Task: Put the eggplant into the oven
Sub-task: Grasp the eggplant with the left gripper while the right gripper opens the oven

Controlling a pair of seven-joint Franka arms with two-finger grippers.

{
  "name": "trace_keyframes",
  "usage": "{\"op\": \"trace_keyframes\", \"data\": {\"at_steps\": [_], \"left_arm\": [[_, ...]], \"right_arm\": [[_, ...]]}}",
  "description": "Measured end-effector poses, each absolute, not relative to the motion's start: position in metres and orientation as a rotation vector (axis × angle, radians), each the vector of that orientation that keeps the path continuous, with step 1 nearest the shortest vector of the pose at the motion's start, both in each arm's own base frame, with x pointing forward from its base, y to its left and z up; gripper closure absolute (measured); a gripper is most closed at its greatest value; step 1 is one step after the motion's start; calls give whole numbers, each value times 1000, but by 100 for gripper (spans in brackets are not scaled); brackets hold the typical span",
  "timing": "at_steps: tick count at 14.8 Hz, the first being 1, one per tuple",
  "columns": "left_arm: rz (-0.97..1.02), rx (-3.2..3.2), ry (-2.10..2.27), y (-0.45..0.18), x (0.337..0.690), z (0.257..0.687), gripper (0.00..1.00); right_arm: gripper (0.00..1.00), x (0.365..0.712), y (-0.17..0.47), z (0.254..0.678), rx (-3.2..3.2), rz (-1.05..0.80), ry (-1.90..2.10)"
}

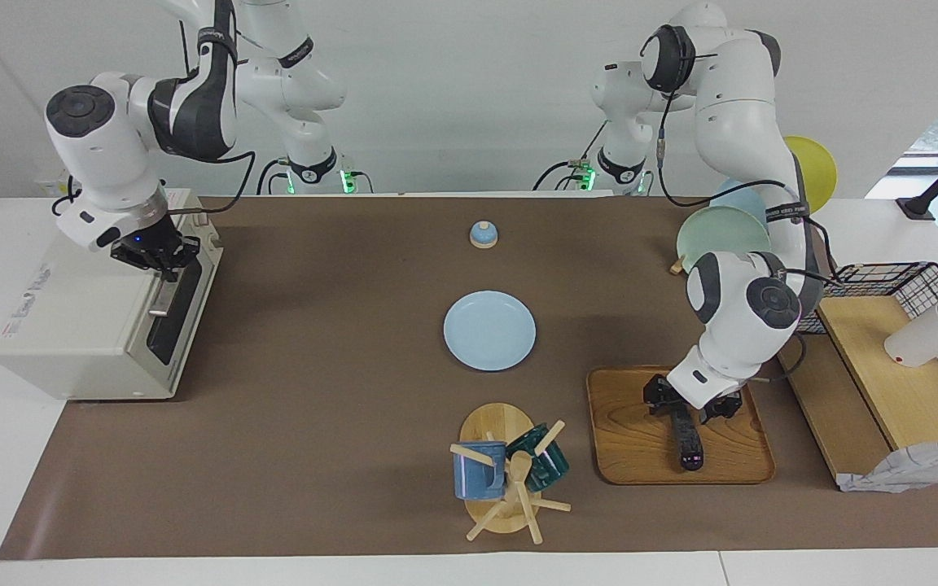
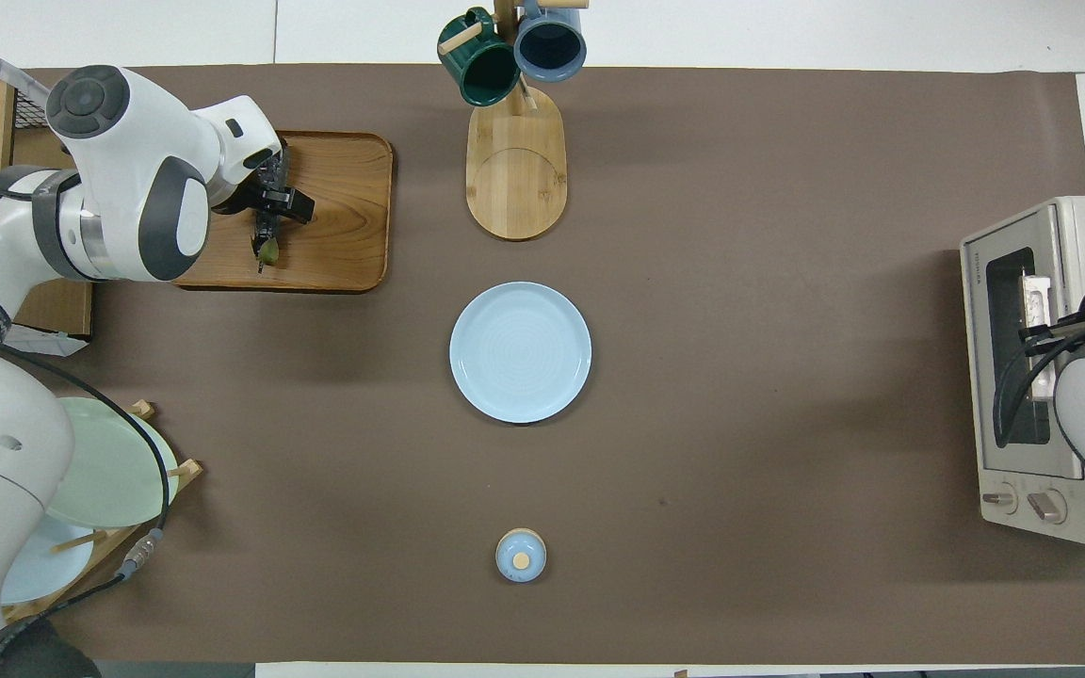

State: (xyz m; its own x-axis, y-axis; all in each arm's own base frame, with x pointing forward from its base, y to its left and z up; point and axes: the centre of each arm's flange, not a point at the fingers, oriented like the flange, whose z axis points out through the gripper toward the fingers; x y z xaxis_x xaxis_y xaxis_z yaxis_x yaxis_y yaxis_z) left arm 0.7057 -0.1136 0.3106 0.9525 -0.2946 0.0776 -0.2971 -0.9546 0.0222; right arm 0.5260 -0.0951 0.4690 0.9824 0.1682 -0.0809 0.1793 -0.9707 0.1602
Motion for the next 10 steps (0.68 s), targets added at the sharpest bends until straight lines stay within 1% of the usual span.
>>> {"op": "trace_keyframes", "data": {"at_steps": [1, 3, 4, 5, 8, 10], "left_arm": [[114, 3072, -466, -113, 706, 311, 24], [114, 3074, -466, -111, 706, 310, 50], [114, 3075, -465, -111, 706, 310, 59], [115, 3075, -464, -110, 706, 311, 72], [95, 3066, -451, -111, 707, 322, 72], [67, 3038, -408, -114, 701, 354, 72]], "right_arm": [[99, 526, -93, 468, 2960, -96, 268], [99, 526, -83, 465, 2991, -83, 269], [99, 526, -75, 461, 3022, -78, 262], [99, 527, -65, 456, 3050, -74, 252], [99, 530, -33, 426, 3107, -74, 226], [99, 533, -11, 396, 3110, -49, 206]]}}
